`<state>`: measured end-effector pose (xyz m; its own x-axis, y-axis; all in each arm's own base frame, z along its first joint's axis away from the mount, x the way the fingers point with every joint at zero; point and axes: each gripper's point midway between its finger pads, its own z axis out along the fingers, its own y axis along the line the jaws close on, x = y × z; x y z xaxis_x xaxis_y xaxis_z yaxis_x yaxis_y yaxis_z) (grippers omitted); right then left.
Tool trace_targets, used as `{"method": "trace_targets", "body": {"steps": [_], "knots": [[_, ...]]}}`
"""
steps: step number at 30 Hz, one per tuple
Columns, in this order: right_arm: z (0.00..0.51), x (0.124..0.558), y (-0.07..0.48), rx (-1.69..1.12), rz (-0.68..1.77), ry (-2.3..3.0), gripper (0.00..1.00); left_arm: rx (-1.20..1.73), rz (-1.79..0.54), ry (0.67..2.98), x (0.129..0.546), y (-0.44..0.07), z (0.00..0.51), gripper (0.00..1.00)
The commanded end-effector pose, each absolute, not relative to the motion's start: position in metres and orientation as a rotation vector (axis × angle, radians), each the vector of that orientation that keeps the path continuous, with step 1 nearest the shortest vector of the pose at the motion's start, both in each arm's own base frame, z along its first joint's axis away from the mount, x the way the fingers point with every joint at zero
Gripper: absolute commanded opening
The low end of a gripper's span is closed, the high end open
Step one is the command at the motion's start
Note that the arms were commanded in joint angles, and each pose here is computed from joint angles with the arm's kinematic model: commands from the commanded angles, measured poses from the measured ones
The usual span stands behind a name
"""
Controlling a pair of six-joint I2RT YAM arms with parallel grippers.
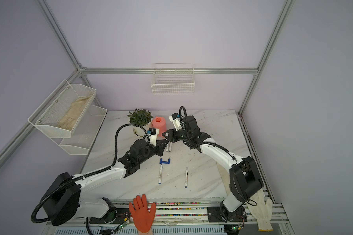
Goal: Insert the pens into the pen caps
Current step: 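Lift the blue-tipped marker upright with the left gripper while the right gripper approaches, then move the right gripper down to the loose blue caps on the table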
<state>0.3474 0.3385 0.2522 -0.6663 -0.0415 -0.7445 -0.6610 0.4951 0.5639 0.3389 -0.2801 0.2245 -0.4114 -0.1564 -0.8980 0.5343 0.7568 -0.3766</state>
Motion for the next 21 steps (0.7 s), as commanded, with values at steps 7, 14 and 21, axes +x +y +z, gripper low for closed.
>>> {"method": "trace_targets", "body": {"steps": [7,14,21], "knots": [[0.244,0.344,0.33,-0.562,1.185,2.089,0.26,0.283,-0.808,1.662,0.351,-0.285,0.292,0.0],[0.253,0.344,0.322,-0.562,1.225,2.062,0.07,0.311,-0.827,1.677,0.35,-0.291,0.288,0.13],[0.268,0.342,0.318,-0.566,1.274,2.022,0.05,0.355,-0.847,1.754,0.349,-0.301,0.266,0.46]]}}
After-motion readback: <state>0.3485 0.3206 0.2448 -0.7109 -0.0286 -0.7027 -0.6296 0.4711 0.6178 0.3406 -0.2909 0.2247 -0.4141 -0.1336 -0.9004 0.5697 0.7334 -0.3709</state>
